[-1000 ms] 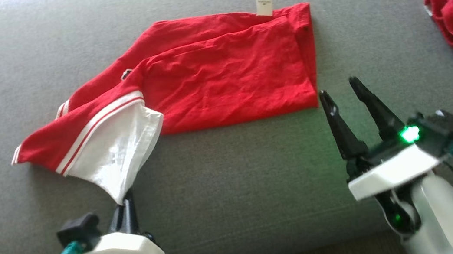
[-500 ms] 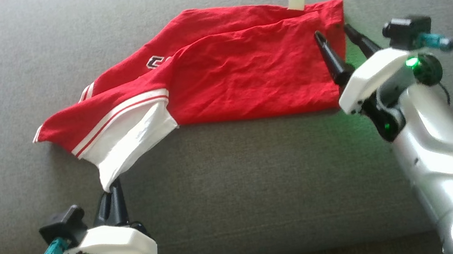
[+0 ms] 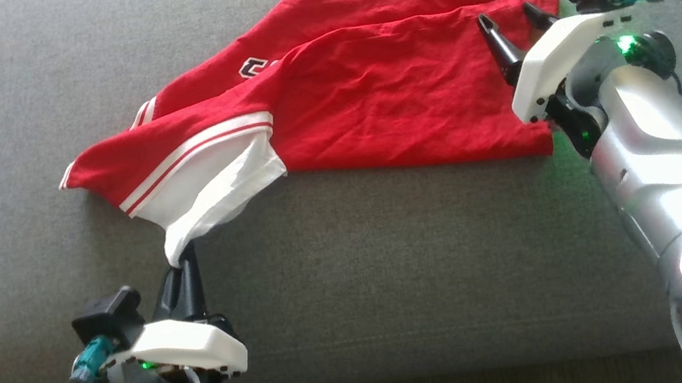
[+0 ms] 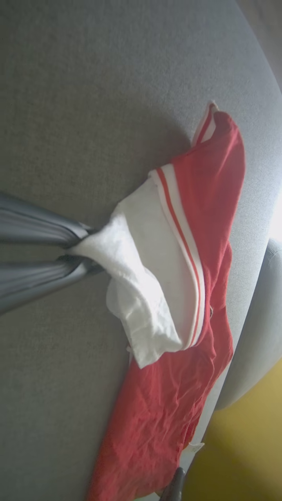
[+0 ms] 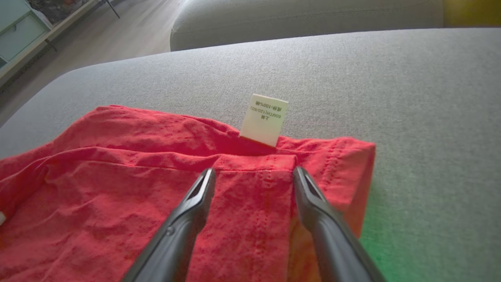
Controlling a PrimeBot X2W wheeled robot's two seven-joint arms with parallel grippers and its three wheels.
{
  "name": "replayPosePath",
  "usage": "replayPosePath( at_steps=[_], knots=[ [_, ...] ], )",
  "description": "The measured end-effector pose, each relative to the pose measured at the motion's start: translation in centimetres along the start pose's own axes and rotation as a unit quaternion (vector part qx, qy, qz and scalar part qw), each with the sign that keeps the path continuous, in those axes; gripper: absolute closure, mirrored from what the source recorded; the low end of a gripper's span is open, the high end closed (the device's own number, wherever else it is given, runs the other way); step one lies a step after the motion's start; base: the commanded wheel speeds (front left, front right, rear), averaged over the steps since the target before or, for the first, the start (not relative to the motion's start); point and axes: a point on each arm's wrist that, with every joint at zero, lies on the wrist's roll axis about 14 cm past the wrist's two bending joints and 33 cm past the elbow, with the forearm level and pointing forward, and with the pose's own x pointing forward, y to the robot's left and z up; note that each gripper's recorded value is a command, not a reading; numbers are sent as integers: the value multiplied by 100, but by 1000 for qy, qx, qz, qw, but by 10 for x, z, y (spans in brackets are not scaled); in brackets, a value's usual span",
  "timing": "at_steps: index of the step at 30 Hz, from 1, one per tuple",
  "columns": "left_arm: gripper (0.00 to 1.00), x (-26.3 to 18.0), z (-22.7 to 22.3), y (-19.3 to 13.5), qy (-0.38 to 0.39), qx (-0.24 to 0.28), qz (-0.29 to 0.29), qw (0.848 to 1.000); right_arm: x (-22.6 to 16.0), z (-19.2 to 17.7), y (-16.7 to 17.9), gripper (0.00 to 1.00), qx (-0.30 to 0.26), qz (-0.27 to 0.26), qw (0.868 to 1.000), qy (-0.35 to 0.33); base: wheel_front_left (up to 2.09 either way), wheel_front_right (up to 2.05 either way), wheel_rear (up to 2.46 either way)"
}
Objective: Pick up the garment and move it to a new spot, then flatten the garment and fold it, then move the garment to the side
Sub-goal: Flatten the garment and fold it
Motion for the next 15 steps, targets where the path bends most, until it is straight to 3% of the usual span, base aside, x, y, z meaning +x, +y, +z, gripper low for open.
replayPosePath(
  at_steps=[4, 7, 8, 12, 15],
  knots=[
    [100, 0, -2, 2, 2, 0, 0, 1000, 4, -2, 1, 0, -17, 2, 1000, 11, 0, 0, 0],
    [100, 4, 2, 2, -3, 1, 0, 1000, 7, -1, 3, 30, -22, 3, 1000, 14, 0, 0, 0],
    [100, 4, 4, 2, -5, 1, 0, 1000, 8, -1, 3, 47, -24, 4, 1000, 15, 0, 0, 0],
    [100, 5, 4, 3, -5, 2, 1, 1000, 10, 2, 6, 100, -32, 6, 999, 16, 0, 0, 0],
    [100, 4, 5, 3, -7, 3, 3, 1000, 9, 4, 6, 100, -36, 6, 999, 10, 0, 0, 0]
  ],
)
